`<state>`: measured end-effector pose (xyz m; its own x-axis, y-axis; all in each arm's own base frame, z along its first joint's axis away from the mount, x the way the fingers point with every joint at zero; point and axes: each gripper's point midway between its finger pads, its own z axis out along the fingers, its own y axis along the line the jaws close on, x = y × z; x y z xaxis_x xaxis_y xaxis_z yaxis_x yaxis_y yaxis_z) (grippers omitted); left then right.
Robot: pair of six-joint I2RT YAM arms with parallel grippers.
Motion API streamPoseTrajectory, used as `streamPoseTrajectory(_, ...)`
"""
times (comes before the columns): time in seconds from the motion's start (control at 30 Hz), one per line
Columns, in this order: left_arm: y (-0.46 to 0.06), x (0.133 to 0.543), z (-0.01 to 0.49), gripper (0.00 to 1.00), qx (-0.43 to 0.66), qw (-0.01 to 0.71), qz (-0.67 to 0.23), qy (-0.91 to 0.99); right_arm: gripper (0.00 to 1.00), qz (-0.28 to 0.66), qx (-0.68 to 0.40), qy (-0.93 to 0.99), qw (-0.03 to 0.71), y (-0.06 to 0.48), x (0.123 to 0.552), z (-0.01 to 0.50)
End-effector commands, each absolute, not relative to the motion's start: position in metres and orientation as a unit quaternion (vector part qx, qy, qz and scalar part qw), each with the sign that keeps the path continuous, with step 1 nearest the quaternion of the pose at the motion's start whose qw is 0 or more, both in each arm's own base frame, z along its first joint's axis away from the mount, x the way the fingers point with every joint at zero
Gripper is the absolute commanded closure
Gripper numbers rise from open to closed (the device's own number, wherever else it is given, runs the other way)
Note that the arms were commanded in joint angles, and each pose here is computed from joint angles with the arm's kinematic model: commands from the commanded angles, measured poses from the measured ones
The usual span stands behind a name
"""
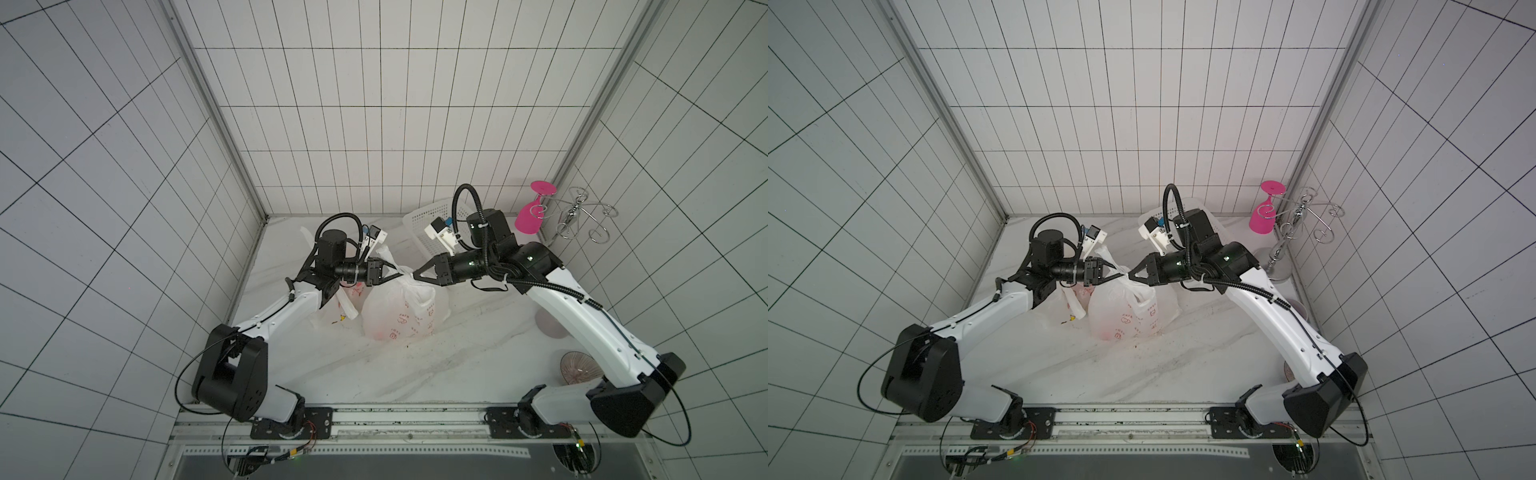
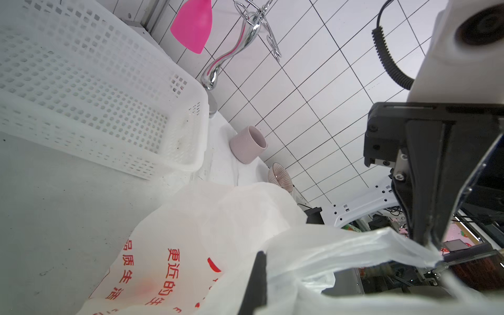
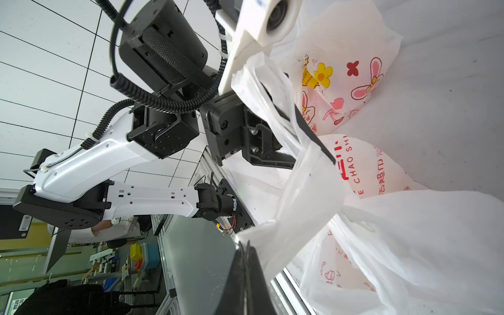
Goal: Place the peach into a plastic bag & tie a knot
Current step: Cross the plastic bag at the center of the board.
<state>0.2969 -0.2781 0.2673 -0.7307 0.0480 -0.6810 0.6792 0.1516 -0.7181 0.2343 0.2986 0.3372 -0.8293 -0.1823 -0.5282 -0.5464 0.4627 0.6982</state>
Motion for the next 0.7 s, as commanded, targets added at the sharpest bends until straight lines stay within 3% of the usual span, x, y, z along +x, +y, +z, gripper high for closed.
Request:
streamPoseTrajectory(0.0, -0.274, 0.305, 0.267, 1.00, 0.239, 0.276, -0.597, 0.715, 1.00, 0.469, -0.232, 0.835, 0.171, 0.302, 0.224, 0.321)
streamPoseTrajectory(0.17, -0.274, 0.303, 0.272, 1.00, 0.240, 0.277, -0.604, 0.708, 1.00, 0.446, -0.262, 0.838, 0.174, 0.313, 0.220, 0.306)
streamPoseTrajectory(0.33, -0.275, 0.300, 0.282, 0.99, 0.246, 0.282, -0.613, 0.696, 1.00, 0.366, -0.307, 0.862, 0.168, 0.303, 0.219, 0.244)
streamPoseTrajectory(0.47, -0.275, 0.296, 0.278, 0.97, 0.251, 0.278, -0.616, 0.693, 1.00, 0.366, -0.313, 0.859, 0.175, 0.306, 0.226, 0.227)
streamPoseTrajectory(0.57, -0.275, 0.292, 0.269, 0.93, 0.254, 0.269, -0.617, 0.695, 1.00, 0.384, -0.306, 0.851, 0.187, 0.310, 0.233, 0.233)
streamPoseTrajectory(0.67, -0.277, 0.288, 0.263, 0.83, 0.259, 0.262, -0.618, 0.695, 1.00, 0.396, -0.297, 0.849, 0.187, 0.309, 0.240, 0.233)
